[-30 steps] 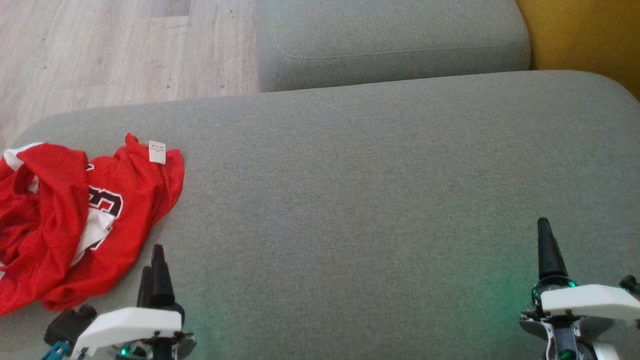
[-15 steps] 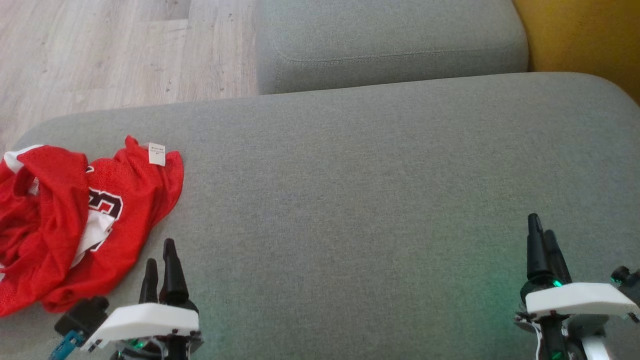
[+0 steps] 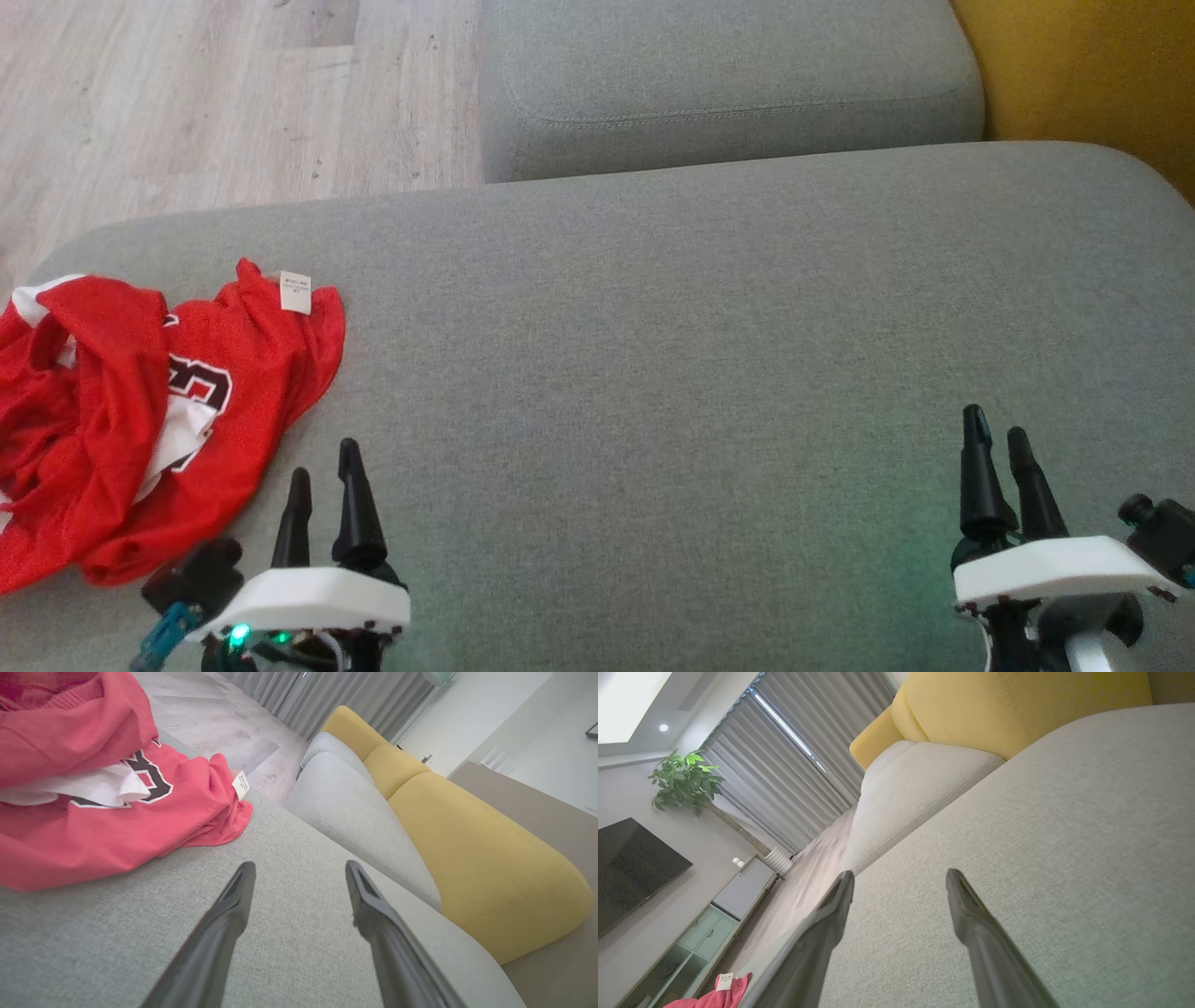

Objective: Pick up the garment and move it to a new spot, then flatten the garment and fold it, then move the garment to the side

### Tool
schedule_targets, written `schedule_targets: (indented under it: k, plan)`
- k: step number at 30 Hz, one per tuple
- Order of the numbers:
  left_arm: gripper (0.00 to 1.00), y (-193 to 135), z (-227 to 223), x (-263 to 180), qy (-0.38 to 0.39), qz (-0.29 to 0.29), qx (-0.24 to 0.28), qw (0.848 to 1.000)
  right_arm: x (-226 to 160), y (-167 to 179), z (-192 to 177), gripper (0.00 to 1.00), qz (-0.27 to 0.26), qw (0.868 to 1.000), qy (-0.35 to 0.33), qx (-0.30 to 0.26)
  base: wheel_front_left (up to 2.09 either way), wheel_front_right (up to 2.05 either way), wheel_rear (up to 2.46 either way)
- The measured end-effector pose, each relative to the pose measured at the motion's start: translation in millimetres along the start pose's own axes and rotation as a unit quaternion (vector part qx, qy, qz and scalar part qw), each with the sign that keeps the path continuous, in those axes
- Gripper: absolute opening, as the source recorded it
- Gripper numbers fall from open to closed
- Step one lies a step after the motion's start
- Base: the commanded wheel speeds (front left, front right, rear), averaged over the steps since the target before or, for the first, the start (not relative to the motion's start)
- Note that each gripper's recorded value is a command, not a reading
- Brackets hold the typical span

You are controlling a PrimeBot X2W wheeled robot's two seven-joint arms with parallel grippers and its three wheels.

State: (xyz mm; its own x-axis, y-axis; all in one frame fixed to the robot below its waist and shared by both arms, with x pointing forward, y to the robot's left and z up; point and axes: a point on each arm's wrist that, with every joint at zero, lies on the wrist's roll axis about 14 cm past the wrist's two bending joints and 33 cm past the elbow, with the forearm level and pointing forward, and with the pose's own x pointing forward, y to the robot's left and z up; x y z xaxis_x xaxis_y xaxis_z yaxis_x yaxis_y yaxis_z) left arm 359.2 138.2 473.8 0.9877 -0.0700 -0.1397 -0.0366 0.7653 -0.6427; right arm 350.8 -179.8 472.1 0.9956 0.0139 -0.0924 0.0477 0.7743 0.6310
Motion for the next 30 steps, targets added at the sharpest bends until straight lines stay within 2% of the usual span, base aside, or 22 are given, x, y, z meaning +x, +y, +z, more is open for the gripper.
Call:
schedule_targets:
  k: [17,30]
  plan:
    - [1.00,-15.8,1.6,-3.2,-0.023,-0.021,0.114,0.993,-4.5,14.7,0.0,1.00,0.030,0.993,-0.011,-0.112,0.00,0.00,0.00]
    - [1.00,-23.9,1.6,-5.2,-0.040,-0.031,0.178,0.983,-5.3,24.5,3.0,1.00,0.050,0.981,-0.024,-0.187,0.00,0.00,0.00]
